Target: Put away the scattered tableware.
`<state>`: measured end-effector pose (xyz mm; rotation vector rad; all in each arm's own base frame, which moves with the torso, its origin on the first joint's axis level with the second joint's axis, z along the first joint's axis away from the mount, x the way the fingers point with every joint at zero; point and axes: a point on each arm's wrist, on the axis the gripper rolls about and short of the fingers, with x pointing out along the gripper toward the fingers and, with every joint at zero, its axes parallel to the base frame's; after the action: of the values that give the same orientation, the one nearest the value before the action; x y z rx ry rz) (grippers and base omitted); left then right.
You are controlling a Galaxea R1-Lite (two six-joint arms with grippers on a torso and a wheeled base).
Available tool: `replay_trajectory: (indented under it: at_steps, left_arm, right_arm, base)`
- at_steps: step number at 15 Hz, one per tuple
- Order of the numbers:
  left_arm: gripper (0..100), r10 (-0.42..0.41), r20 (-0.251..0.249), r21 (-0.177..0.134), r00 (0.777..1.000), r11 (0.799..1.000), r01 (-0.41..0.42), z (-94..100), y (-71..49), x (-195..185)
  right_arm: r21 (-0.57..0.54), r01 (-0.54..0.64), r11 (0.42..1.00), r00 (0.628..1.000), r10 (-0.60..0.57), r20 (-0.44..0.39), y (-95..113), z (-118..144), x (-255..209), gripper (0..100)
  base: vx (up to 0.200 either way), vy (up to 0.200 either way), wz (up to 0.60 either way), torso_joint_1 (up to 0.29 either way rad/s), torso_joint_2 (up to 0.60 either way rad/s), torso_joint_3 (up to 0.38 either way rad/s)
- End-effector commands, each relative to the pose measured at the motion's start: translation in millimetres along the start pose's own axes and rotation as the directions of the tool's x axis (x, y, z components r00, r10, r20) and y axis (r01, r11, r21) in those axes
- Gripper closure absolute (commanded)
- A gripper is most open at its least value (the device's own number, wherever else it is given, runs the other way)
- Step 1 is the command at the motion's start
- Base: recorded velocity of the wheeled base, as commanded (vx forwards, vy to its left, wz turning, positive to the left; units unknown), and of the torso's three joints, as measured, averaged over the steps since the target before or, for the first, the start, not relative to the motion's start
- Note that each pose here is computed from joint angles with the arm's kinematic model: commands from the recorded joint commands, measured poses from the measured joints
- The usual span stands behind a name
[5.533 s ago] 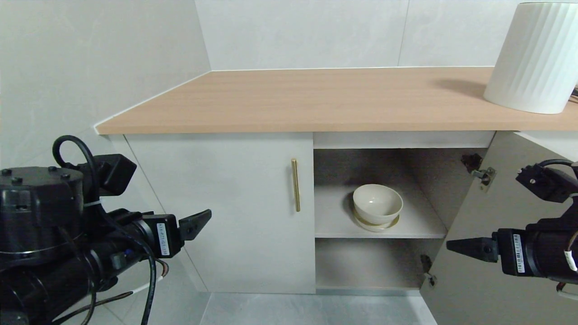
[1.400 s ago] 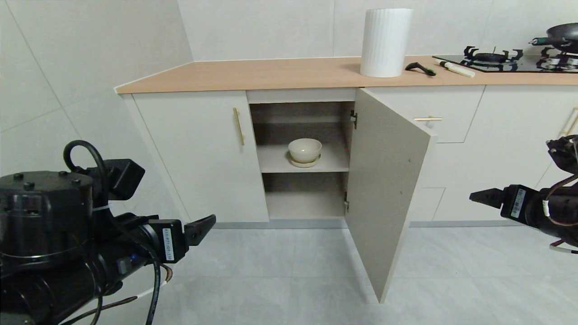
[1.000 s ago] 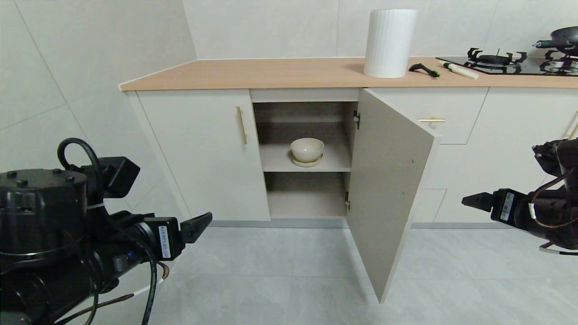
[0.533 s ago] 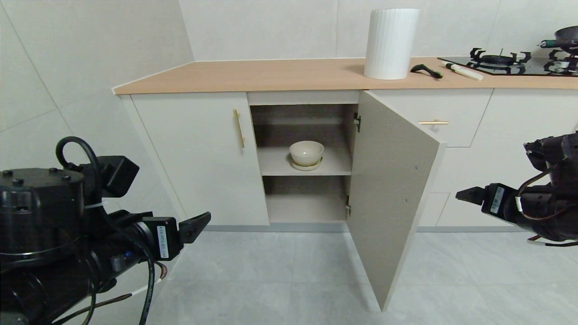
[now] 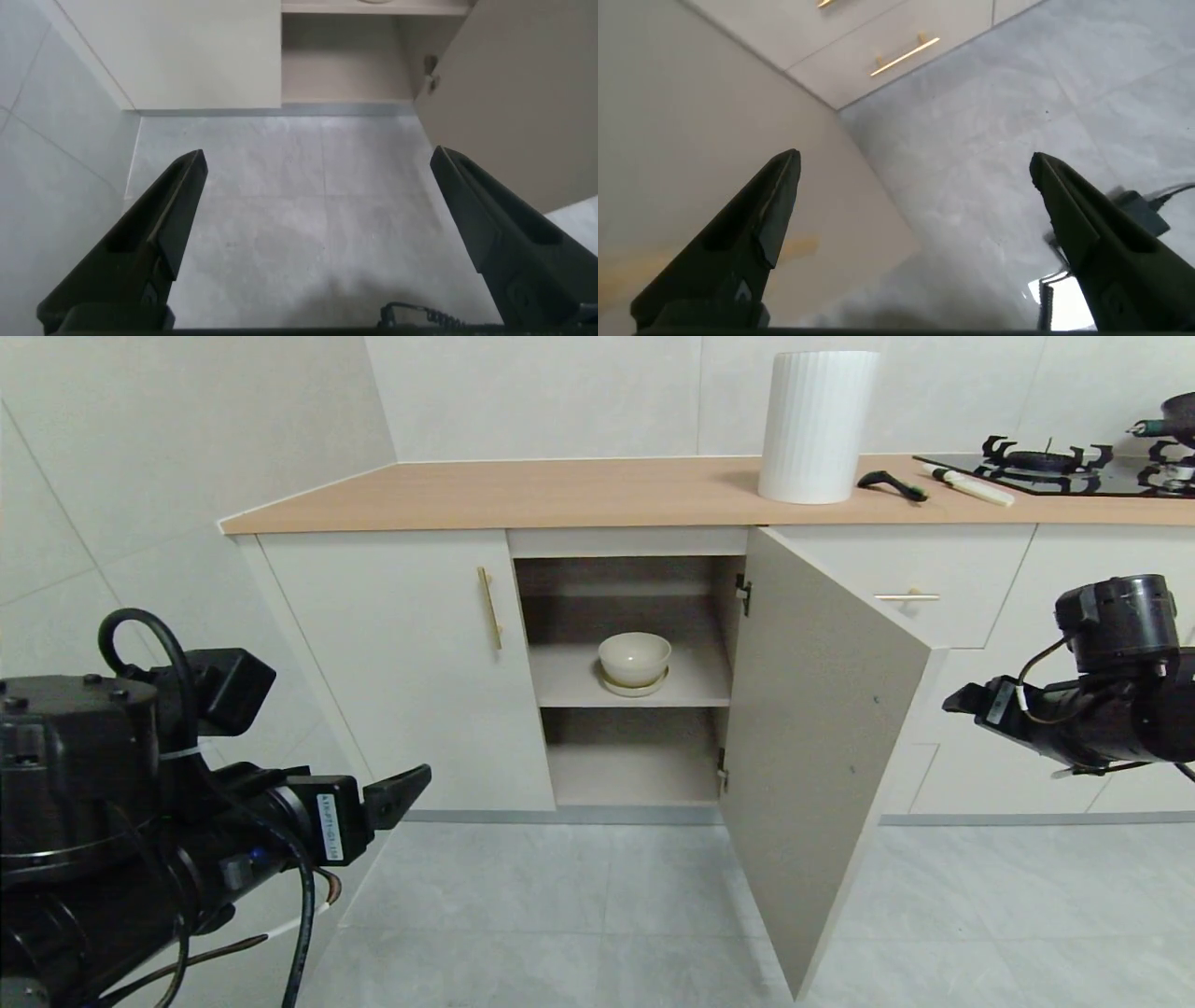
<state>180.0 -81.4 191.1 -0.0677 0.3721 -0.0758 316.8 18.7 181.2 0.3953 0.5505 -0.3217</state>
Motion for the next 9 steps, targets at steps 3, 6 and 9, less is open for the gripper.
replay_trajectory:
  at_steps: [3, 6, 9]
  left_arm:
    - [0, -0.004, 0.011, -0.008, 1.0, 1.0, 0.004, 2.5, -0.2, -1]
    - [0, -0.008, 0.024, -0.011, 1.0, 1.0, 0.008, 4.2, 0.6, -4]
    - [0, -0.009, 0.029, -0.013, 1.0, 1.0, 0.009, 5.9, 0.3, -5]
  right_arm:
    - [-0.058, -0.039, 0.998, 0.997, 0.034, -0.072, 18, -11, 33, 0]
    - [-0.096, -0.105, 0.99, 0.991, 0.096, -0.098, 39, -21, 32, 0]
    - [-0.153, -0.198, 0.968, 0.975, 0.178, -0.133, 71, -41, 16, 0]
  base:
    - [0.0, 0.0, 0.0, 0.0, 0.0, 0.0]
    - [0.0, 0.0, 0.0, 0.0, 0.0, 0.0]
    - [0.0, 0.0, 0.0, 0.0, 0.0, 0.0]
